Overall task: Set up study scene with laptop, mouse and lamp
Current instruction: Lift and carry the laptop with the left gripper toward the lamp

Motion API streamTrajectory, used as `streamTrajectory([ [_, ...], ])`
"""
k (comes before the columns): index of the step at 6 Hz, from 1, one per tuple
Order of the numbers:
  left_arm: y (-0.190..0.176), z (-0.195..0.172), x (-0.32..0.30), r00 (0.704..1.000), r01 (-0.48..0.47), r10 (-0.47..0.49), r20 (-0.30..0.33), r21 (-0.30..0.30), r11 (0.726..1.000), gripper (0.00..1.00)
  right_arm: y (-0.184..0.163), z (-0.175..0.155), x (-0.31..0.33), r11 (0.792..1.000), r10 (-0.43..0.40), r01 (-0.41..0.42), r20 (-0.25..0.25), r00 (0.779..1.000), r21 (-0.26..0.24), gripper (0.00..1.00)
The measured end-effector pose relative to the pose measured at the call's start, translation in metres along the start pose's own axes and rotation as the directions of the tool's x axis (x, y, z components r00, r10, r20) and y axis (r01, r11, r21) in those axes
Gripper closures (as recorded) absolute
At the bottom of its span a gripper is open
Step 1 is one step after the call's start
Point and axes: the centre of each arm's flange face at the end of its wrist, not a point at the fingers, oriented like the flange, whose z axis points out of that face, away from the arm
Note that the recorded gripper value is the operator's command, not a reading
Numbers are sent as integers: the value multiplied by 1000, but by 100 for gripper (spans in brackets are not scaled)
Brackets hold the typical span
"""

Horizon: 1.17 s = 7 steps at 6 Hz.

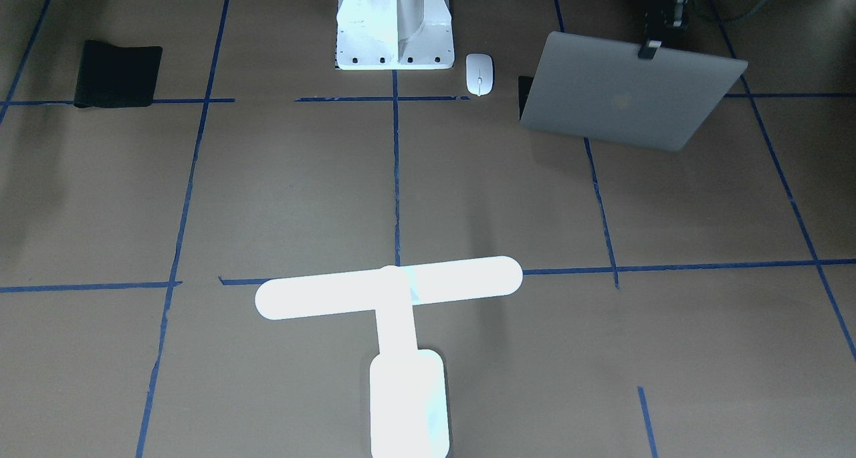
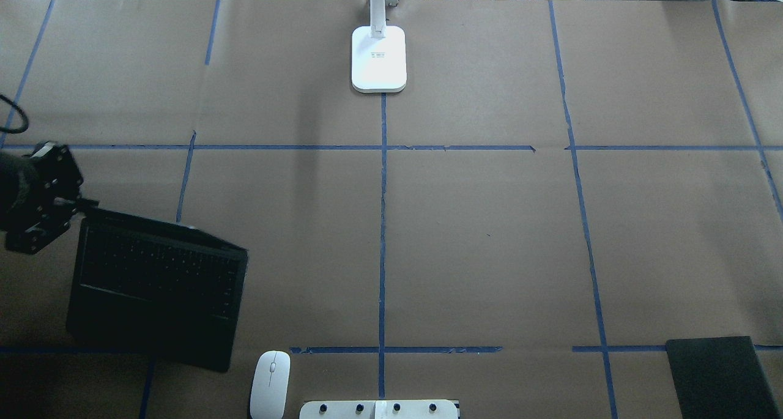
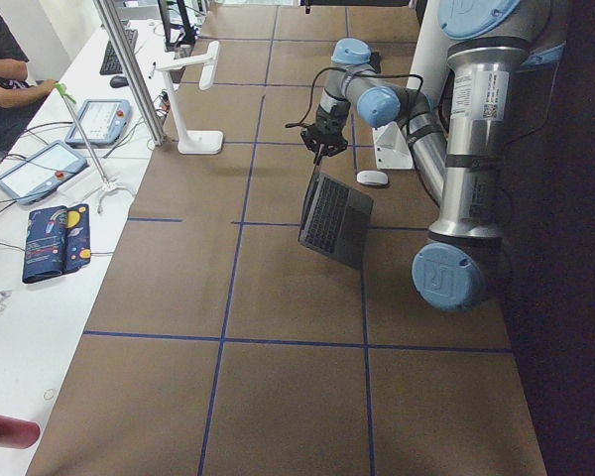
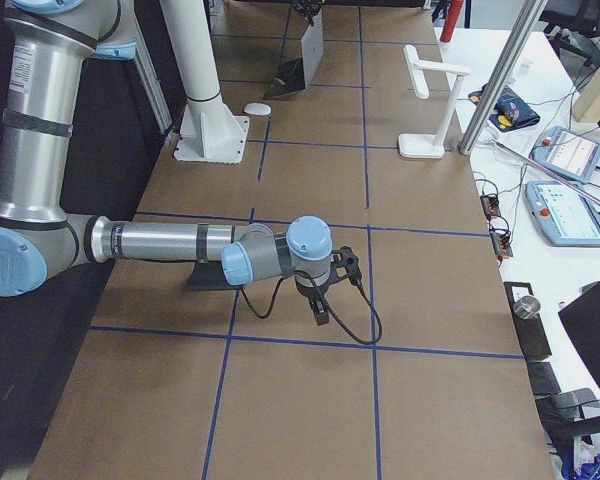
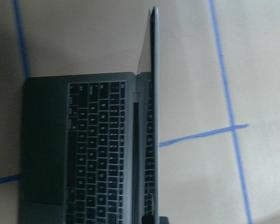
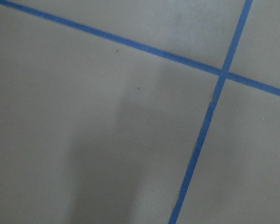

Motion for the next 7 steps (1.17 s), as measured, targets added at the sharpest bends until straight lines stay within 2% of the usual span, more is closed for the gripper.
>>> streamTrajectory([
  [2,74,20,114,1000,21,-21,-22,23,999,100,1,1,1,1000,1,-1,0,1000,-2,0],
  [4,157,22,196,998,52,-52,-36,8,999,100,1,1,1,1000,4,-4,0,1000,-3,0],
  [6,223,36,225,986,158,-160,-56,-35,987,100,0,1,1,1000,6,-6,0,1000,-3,0],
  [7,243,54,227,974,214,-216,-73,-37,976,100,0,1,1,1000,7,-7,0,1000,-3,0],
])
